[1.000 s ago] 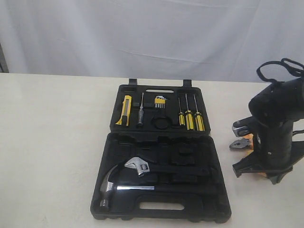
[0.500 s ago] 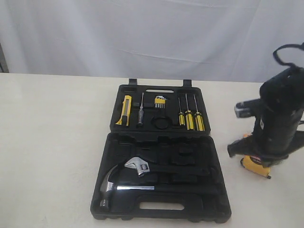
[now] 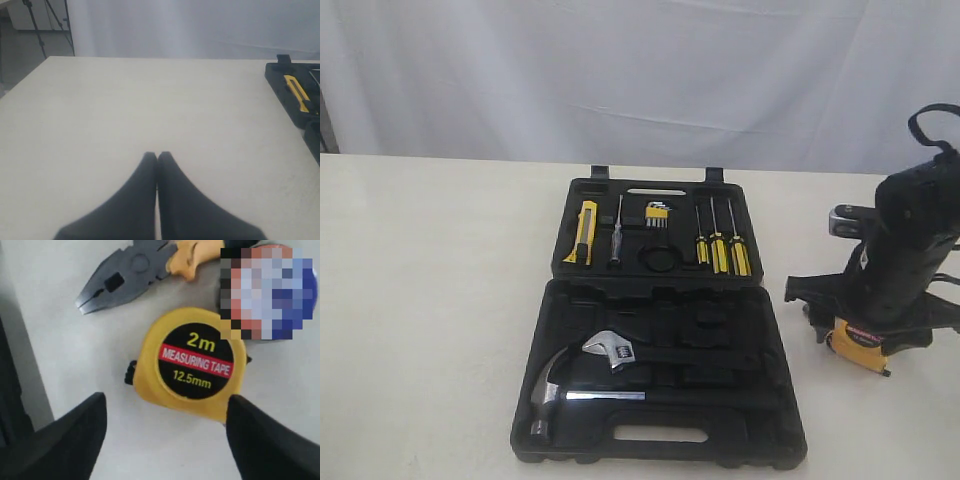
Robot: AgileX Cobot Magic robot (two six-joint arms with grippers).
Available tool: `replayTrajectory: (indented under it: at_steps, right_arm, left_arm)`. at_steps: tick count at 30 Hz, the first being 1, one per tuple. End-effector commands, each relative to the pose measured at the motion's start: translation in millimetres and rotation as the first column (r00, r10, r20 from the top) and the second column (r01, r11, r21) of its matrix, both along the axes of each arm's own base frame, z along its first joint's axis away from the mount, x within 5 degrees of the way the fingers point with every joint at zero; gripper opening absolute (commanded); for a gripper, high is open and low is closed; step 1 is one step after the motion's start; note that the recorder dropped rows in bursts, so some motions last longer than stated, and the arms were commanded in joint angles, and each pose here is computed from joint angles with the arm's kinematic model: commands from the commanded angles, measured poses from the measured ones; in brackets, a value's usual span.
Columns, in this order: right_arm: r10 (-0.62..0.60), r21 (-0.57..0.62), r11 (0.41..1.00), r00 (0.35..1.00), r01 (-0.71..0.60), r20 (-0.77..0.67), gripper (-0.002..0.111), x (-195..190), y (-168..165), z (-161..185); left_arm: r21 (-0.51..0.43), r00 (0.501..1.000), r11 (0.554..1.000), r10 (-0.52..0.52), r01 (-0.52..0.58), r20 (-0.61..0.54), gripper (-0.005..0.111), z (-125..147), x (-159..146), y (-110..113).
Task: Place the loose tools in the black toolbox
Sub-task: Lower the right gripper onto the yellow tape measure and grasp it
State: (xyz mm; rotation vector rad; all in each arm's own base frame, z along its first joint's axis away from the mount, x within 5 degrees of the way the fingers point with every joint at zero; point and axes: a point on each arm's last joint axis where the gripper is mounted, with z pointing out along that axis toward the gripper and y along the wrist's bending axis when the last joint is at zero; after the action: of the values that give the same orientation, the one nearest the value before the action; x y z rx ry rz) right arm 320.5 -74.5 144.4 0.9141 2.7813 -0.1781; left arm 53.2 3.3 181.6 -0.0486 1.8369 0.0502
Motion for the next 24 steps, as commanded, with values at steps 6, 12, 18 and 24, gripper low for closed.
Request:
replayTrajectory:
  at_steps: [6, 12, 18, 24]
  right_arm:
    - [-0.066, 0.051, 0.997, 0.997, 0.064, 0.034, 0.073, 6.1, -3.6, -15.9]
    - [-0.024, 0.031, 0.999, 1.0, 0.024, 0.017, 0.073, 0.4, -3.7, -1.2]
    - [-0.028, -0.041, 0.999, 0.995, 0.032, 0.096, 0.073, -2.0, -8.4, 24.8]
    - [-0.034, -0.045, 0.998, 0.997, 0.037, 0.065, 0.073, -0.8, -9.8, 14.4]
  left_arm:
    - [-0.001, 1.0, 1.0, -0.004, 0.004, 0.011, 0.0, 0.7, 0.2, -0.2]
    - [-0.001, 1.0, 1.0, -0.004, 0.004, 0.011, 0.0, 0.7, 0.2, -0.2]
    - [-0.001, 1.0, 1.0, -0.004, 0.004, 0.011, 0.0, 0.7, 0.2, -0.2]
    - [-0.001, 1.0, 1.0, -0.004, 0.004, 0.011, 0.0, 0.7, 0.2, -0.2]
